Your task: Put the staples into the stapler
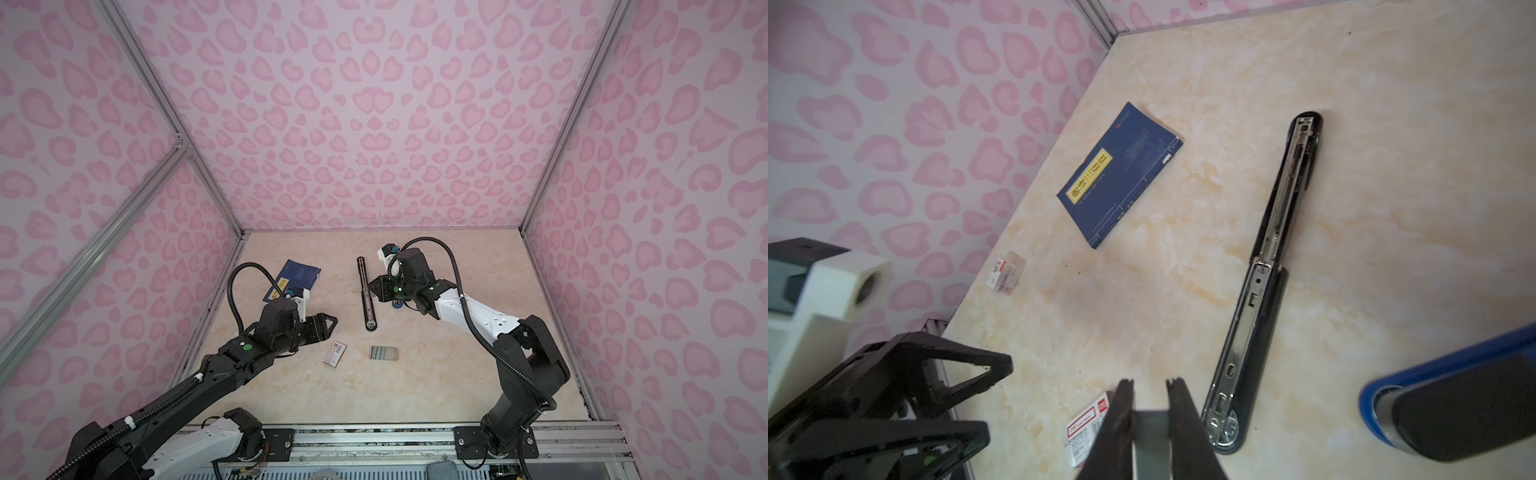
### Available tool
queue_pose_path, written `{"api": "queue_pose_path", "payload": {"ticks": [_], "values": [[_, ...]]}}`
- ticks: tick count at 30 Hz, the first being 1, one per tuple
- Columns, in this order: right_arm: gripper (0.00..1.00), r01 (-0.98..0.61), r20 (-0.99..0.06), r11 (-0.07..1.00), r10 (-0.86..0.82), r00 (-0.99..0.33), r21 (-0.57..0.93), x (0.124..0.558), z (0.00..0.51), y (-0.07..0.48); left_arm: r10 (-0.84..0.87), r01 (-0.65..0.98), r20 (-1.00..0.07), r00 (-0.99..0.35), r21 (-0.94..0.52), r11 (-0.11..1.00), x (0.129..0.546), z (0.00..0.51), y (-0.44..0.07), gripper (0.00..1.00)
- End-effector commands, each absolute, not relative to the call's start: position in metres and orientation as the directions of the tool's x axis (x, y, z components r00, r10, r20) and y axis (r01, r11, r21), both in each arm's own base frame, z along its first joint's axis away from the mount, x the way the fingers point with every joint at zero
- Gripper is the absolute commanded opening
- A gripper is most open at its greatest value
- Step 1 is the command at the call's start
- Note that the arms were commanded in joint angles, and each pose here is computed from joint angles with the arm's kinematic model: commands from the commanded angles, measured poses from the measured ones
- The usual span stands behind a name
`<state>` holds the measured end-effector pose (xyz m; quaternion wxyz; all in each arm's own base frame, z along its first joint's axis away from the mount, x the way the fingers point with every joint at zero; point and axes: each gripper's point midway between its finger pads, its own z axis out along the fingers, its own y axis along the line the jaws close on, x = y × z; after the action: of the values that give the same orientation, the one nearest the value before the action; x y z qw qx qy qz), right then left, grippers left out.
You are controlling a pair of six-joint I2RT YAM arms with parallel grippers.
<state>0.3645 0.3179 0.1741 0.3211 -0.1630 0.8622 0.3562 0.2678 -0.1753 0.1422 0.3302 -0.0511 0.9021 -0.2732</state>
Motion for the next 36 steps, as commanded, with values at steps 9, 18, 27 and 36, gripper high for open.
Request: {"api": "queue_pose_path", "payload": {"ticks": [9, 18, 27, 36], "values": [[0.18, -0.391, -0.658, 0.865, -0.098, -0.746, 0.315, 0.396, 0.123, 0.322, -0.297, 0.11, -0.592, -0.749, -0.553, 0.826, 0.273, 0.142, -0.179, 0.7], [0.18, -0.347, -0.66, 0.902, -0.099, -0.745, 0.257, 0.411, 0.103, 0.336, -0.296, 0.137, -0.593, -0.748, -0.575, 0.806, 0.269, 0.138, -0.183, 0.7], [0.18, -0.315, -0.648, 0.922, -0.099, -0.755, 0.226, 0.421, 0.084, 0.34, -0.29, 0.125, -0.581, -0.76, -0.57, 0.812, 0.27, 0.131, -0.183, 0.7], [0.17, -0.314, -0.633, 0.923, -0.108, -0.767, 0.223, 0.421, 0.072, 0.347, -0.284, 0.12, -0.575, -0.767, -0.563, 0.818, 0.269, 0.125, -0.182, 0.7]]}}
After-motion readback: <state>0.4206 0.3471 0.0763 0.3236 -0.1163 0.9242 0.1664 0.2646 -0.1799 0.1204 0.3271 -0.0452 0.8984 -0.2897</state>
